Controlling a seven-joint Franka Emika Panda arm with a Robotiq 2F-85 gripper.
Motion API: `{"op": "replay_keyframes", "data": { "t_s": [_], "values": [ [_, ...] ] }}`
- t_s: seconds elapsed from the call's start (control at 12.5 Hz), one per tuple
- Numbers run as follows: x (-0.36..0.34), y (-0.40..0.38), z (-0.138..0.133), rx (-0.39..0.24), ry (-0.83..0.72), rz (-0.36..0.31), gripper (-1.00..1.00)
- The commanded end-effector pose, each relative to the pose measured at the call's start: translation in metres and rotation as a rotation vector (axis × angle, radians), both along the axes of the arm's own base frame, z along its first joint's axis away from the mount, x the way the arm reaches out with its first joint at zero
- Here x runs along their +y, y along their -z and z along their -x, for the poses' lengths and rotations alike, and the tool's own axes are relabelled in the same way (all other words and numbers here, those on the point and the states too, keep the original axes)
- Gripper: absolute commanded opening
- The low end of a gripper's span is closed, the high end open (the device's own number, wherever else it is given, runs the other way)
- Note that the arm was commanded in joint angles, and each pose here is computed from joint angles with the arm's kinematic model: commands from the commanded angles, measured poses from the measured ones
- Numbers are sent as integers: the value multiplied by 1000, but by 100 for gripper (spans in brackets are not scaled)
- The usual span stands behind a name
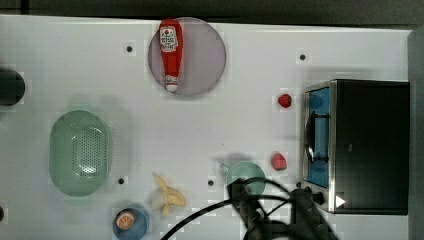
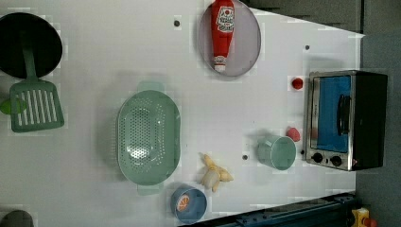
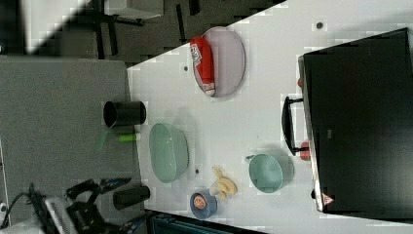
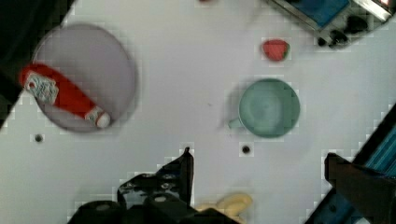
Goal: Drag mug forwards.
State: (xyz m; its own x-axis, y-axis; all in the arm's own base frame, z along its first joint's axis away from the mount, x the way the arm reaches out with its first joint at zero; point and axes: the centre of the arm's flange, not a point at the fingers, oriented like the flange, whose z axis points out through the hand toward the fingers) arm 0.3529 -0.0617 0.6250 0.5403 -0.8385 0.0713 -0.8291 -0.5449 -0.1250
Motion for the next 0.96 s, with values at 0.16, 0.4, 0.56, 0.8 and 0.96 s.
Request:
{"op": "replay_keyframes", "data": {
  "t_s": [0.16, 0.4, 0.56, 0.8, 0.96],
  "values": [
    [-21, 162, -50, 234, 130, -30, 100],
    [-34, 246, -62, 252, 242, -28, 100],
    [-40, 293, -75, 247, 377, -18, 100],
    [-44, 360, -91, 263, 568, 2, 100],
    [-46, 401, -96, 266, 653, 16, 100]
  ]
}}
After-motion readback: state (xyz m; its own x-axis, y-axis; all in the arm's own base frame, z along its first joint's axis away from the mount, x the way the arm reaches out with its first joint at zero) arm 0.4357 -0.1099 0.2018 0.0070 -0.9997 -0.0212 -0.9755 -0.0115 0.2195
